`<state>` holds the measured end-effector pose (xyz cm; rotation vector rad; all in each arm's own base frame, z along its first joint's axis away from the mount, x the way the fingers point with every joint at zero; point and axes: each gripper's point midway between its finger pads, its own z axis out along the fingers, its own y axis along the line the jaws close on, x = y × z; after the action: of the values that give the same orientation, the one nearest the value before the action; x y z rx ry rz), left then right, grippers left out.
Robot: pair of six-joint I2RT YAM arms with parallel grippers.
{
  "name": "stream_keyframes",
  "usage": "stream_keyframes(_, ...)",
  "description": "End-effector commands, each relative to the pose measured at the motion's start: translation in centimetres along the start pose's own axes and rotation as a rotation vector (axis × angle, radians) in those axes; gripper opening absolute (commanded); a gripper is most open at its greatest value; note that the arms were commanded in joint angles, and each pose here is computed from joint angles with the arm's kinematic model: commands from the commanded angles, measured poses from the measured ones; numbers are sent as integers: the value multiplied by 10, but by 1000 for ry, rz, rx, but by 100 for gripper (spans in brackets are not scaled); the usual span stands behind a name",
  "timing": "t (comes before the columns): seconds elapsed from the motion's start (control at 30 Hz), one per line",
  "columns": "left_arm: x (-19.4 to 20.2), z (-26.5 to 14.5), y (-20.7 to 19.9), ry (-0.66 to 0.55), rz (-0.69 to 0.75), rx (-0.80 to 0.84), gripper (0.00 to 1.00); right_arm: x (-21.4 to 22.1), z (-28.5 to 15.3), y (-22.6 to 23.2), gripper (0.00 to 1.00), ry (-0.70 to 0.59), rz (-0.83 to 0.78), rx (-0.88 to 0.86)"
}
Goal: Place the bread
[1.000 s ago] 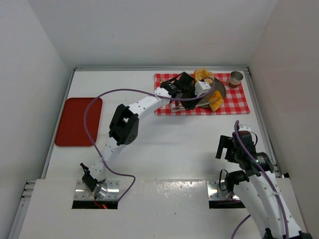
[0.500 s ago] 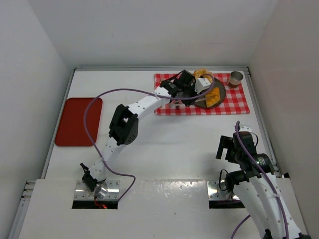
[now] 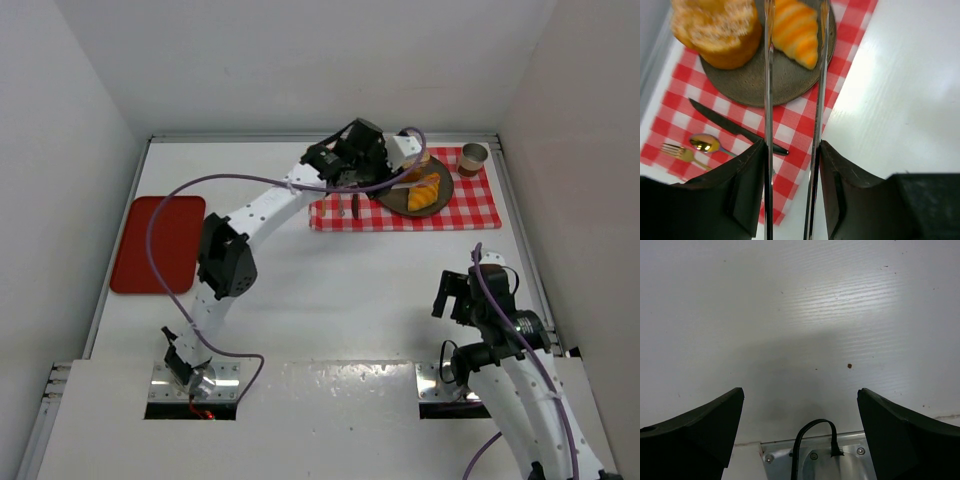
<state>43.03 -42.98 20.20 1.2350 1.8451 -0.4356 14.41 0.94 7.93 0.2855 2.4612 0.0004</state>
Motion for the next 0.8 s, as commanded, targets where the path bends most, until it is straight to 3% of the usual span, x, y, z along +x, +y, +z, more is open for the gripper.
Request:
stream_keyframes(0.0,-60,-87,16,-150,-6,-2,49,-11,4,10,95,-57,22,-46)
stream_keyframes(0.07,-55,-111,29,-138,-59,-29,48,-9,7,12,95,-53,23,-57)
stream_keyframes(0.2,-4,-158,83,-74,-282,-139,47,-8,12,14,95,-56,23,-66)
stream_keyframes(0.27,52,-173,117,4,-474,-230,48,-7,14,14,95,-56,31,-67)
stream_keyframes(0.33,85,-197,150,-8,-621,-341,49,-5,16,17,95,-53,36,-79)
stream_keyframes(0.37,121,-191,149,52,-690,-359,50,-3,17,18,95,-51,46,-84)
stream_keyframes(0.5,187,-190,159,97,-834,-412,50,3,20,18,96,-35,50,-86)
stream_keyframes(0.77,271,-152,145,252,-890,-361,54,11,16,12,97,-28,62,-70)
